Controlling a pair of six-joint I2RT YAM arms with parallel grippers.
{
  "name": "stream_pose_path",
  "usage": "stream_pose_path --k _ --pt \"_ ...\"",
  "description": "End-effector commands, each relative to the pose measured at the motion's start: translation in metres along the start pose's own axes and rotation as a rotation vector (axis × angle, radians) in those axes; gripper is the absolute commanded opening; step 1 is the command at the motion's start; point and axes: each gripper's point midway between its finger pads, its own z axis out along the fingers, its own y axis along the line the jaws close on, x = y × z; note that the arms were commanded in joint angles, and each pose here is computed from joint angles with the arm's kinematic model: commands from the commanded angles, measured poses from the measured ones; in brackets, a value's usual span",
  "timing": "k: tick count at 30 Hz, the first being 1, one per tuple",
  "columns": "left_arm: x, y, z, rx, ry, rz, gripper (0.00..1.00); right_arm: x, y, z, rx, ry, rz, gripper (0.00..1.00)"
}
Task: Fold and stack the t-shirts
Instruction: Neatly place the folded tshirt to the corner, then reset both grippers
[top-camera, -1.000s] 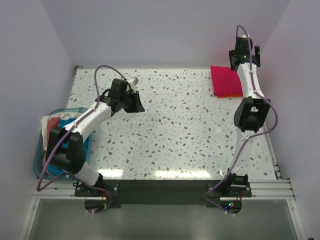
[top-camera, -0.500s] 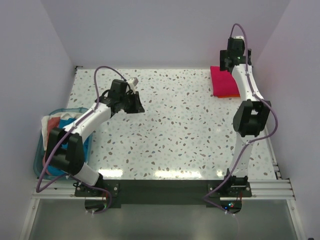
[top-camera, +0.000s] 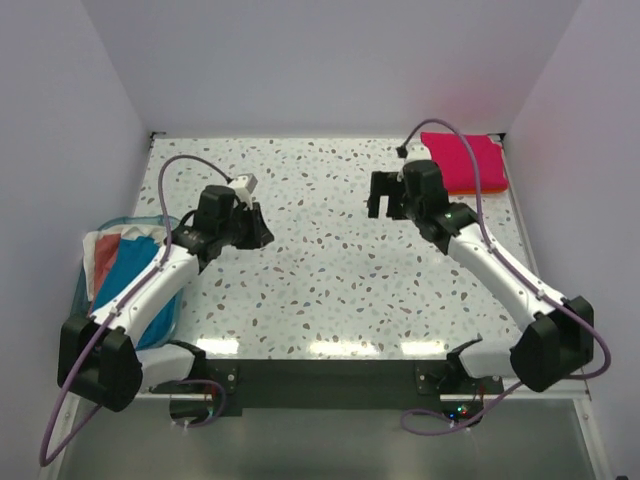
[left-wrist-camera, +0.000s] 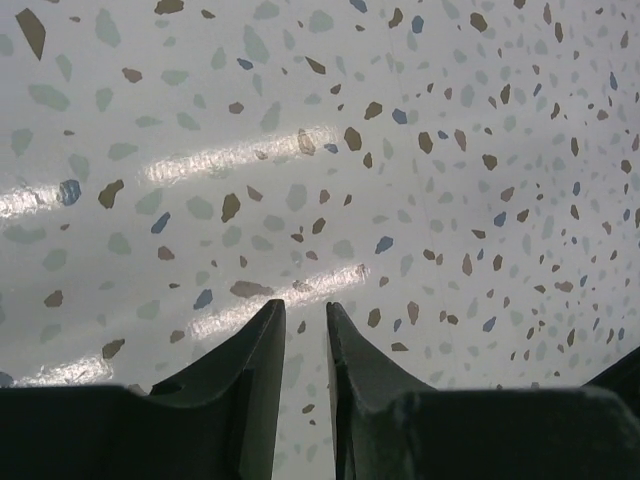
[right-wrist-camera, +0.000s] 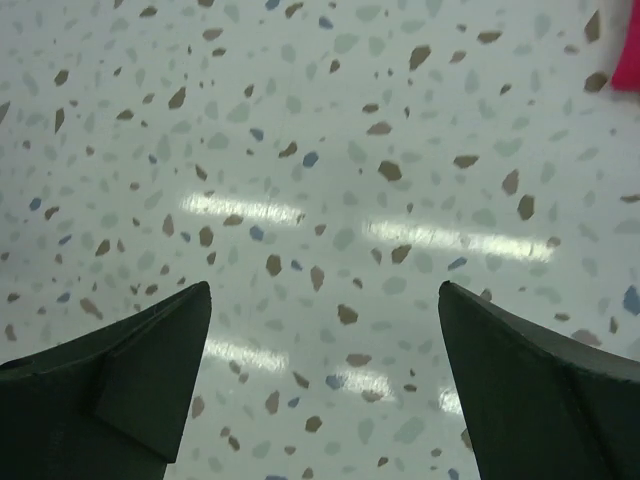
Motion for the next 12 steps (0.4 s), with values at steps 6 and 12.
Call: stream_pose_path --k 6,12 --pt "0.014 0.012 -0.031 -0.032 -0.112 0.006 0.33 0.075 -0.004 -0.043 -0.107 0.057 0.177 0.99" --pt "0.013 0.016 -0.045 -0.062 -0.145 0.006 0.33 0.075 -0.013 -0.069 -0.105 0.004 0.176 0.99"
